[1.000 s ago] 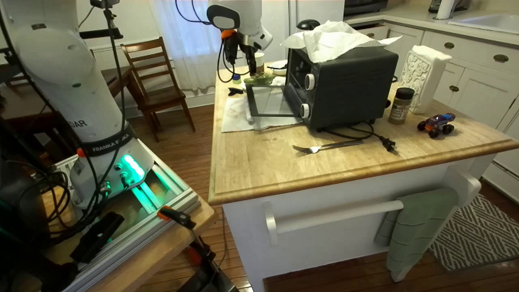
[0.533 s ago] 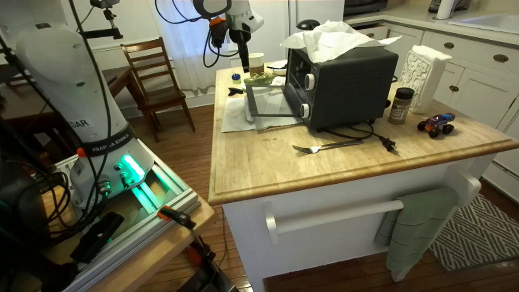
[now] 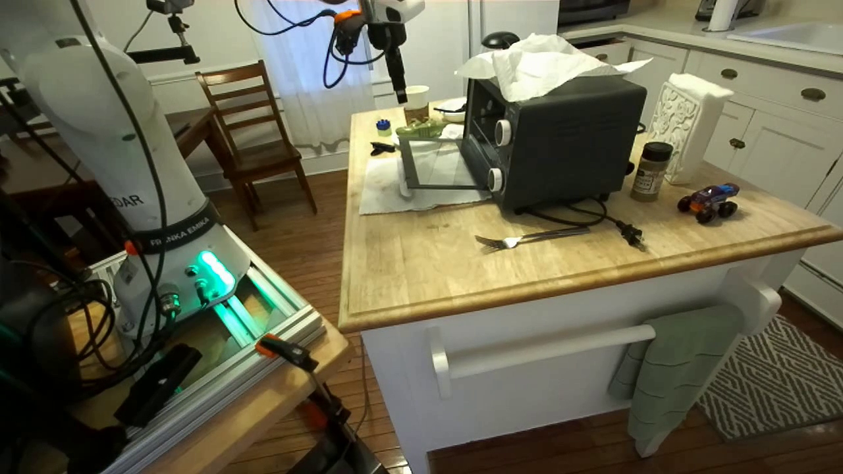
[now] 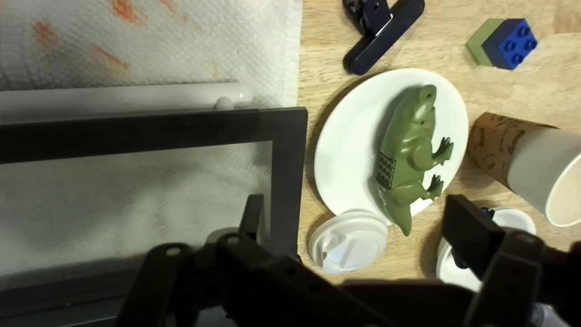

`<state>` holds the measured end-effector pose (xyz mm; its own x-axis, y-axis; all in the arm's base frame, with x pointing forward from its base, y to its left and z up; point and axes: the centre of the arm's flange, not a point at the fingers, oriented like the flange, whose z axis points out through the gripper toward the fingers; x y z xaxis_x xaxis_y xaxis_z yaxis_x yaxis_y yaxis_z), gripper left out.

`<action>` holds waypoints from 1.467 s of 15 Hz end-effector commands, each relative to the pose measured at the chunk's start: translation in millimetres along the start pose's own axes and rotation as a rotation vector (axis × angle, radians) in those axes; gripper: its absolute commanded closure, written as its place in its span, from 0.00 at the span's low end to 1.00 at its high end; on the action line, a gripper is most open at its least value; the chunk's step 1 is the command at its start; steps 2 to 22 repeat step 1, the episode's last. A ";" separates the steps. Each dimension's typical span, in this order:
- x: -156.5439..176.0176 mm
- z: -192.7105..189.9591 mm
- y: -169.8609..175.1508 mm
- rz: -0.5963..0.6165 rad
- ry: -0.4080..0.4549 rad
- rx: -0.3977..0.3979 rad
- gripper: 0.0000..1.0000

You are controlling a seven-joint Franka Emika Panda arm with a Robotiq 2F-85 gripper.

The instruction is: Remove the green reptile toy from the oven top and put it on a paper plate

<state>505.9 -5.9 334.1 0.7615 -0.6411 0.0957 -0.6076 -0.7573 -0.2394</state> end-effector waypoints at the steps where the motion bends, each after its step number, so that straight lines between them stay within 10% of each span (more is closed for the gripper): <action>1: -0.4 2.6 0.4 0.000 -0.004 -0.003 0.00; 22: -0.4 2.6 0.4 0.000 -0.004 -0.003 0.00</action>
